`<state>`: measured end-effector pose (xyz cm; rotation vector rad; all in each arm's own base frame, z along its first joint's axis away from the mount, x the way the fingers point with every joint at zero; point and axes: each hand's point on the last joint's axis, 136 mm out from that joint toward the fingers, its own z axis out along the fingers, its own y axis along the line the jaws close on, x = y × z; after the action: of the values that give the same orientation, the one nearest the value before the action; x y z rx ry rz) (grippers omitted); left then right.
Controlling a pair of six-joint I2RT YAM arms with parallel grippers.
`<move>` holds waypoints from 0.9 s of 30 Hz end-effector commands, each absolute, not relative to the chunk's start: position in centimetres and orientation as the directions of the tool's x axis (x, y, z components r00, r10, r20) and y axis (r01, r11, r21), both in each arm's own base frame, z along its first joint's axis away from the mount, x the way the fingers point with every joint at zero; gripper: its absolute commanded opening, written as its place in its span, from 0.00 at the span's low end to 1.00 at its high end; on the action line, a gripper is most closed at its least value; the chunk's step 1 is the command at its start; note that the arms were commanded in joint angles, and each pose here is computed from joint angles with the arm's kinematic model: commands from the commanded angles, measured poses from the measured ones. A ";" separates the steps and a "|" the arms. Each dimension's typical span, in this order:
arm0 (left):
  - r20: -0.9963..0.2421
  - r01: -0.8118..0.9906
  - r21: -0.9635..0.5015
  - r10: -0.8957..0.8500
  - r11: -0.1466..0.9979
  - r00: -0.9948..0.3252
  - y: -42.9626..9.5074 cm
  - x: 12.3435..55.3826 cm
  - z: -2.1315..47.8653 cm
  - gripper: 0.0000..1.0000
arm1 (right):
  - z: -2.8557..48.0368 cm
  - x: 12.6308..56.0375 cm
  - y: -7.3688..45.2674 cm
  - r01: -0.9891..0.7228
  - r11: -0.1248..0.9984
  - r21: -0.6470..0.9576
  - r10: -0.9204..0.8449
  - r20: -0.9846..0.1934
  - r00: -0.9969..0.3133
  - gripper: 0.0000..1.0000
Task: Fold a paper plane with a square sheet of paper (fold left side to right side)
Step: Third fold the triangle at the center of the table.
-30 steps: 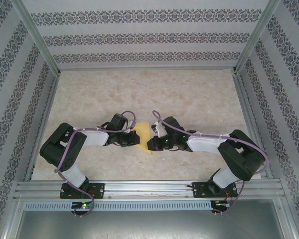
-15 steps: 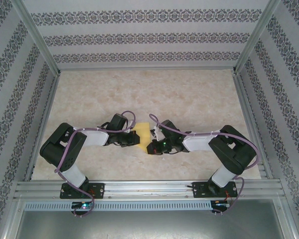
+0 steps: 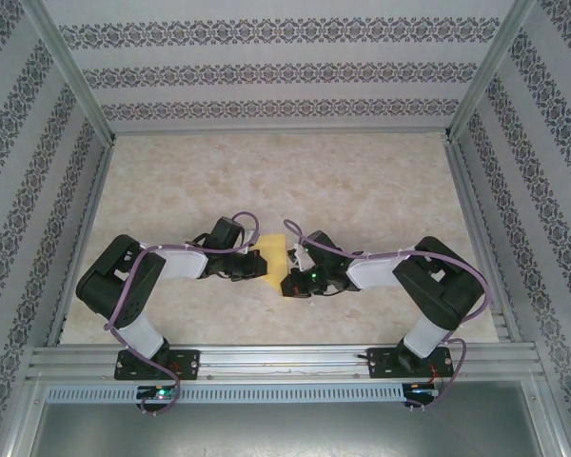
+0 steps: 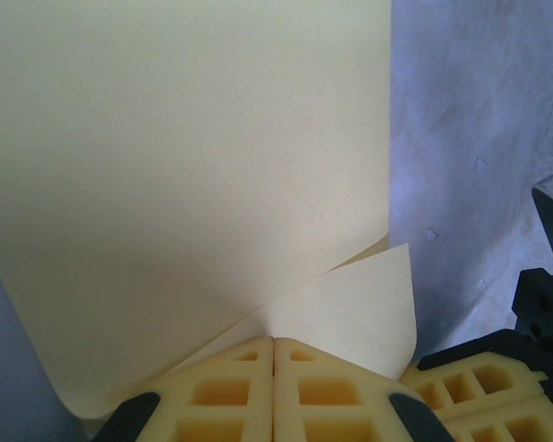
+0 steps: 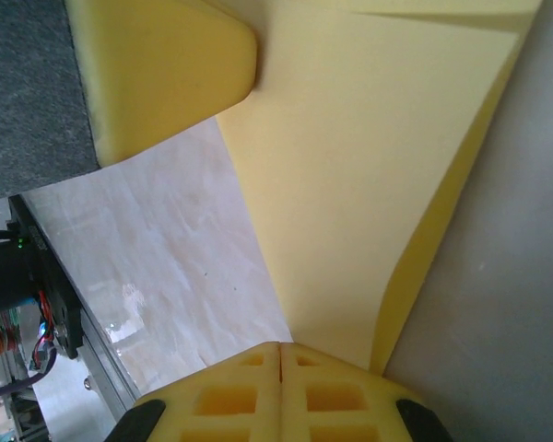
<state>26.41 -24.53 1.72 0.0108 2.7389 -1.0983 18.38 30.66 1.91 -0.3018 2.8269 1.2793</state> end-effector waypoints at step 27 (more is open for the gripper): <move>-0.146 0.034 -0.590 -0.066 0.807 -0.987 -22.7 25.3 -0.3 0.06 | 6.7 16.7 29.5 -0.213 0.596 0.774 -0.188 -0.122 -0.974 0.00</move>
<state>26.52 -24.38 1.71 0.0042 2.7398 -1.0816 16.64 29.29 5.52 -0.3350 2.8147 1.3064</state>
